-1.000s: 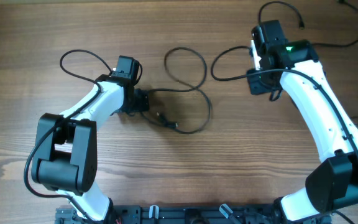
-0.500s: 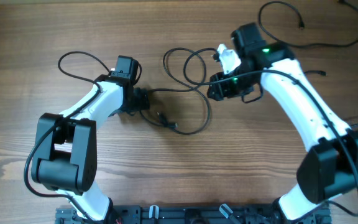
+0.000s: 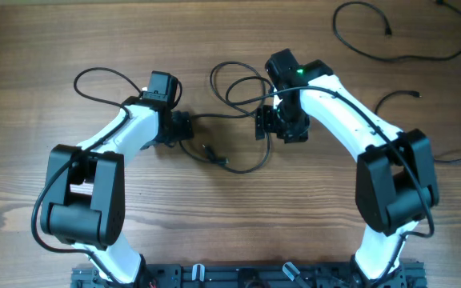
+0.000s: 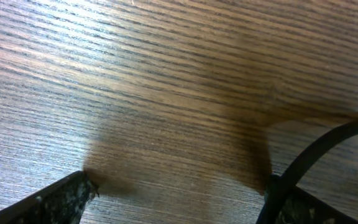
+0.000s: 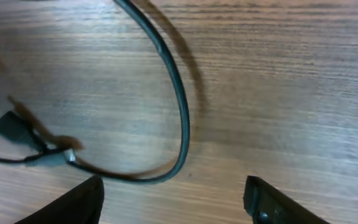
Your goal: Untangle cables
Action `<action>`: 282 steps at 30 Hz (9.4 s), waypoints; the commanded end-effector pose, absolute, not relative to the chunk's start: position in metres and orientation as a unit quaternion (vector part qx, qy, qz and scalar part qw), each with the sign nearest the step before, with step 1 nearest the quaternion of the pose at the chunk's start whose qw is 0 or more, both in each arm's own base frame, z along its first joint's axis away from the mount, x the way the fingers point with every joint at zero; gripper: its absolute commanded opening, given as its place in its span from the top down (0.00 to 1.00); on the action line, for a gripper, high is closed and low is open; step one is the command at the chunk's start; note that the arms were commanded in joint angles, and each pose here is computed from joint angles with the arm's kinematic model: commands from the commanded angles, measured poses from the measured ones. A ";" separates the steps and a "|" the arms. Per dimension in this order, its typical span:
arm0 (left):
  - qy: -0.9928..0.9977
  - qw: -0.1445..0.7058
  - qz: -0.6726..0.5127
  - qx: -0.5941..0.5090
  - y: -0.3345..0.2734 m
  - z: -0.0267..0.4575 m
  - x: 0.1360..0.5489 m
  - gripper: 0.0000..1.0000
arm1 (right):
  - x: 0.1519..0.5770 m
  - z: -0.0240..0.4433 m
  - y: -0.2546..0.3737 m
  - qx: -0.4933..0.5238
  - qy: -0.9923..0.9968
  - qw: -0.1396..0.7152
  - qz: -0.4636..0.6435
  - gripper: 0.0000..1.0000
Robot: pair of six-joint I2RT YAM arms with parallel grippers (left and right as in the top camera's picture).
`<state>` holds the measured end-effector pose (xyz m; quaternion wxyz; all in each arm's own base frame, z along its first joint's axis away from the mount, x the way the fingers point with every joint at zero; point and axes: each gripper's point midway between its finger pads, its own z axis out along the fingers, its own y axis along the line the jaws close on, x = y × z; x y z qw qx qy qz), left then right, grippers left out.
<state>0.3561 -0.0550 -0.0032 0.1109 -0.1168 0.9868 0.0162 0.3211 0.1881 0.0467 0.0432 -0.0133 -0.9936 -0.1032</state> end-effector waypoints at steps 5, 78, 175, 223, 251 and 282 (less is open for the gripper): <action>0.989 0.074 0.025 -0.124 -0.051 -0.026 0.339 0.10 | 0.290 0.005 0.179 -0.052 -0.992 0.087 -0.071 0.29; 0.896 0.073 0.069 -0.432 0.120 -0.025 0.321 0.96 | 0.266 -0.021 0.040 -0.210 -0.963 0.096 0.140 0.96; 0.953 0.293 -0.069 -0.027 -0.041 0.190 0.296 0.00 | 0.310 0.217 0.012 -0.151 -0.939 -0.306 -0.043 0.00; 0.629 0.764 -0.146 0.021 -0.046 0.254 0.248 0.00 | 0.321 0.183 0.013 -0.151 -0.955 -0.253 -0.031 0.00; 0.655 0.747 -0.113 -0.012 -0.026 0.210 0.243 0.00 | 0.321 0.183 0.013 -0.151 -0.955 -0.253 -0.031 0.00; 0.731 0.676 -0.091 -0.035 -0.016 0.158 0.245 0.00 | 0.321 0.183 0.013 -0.152 -0.955 -0.253 -0.031 0.00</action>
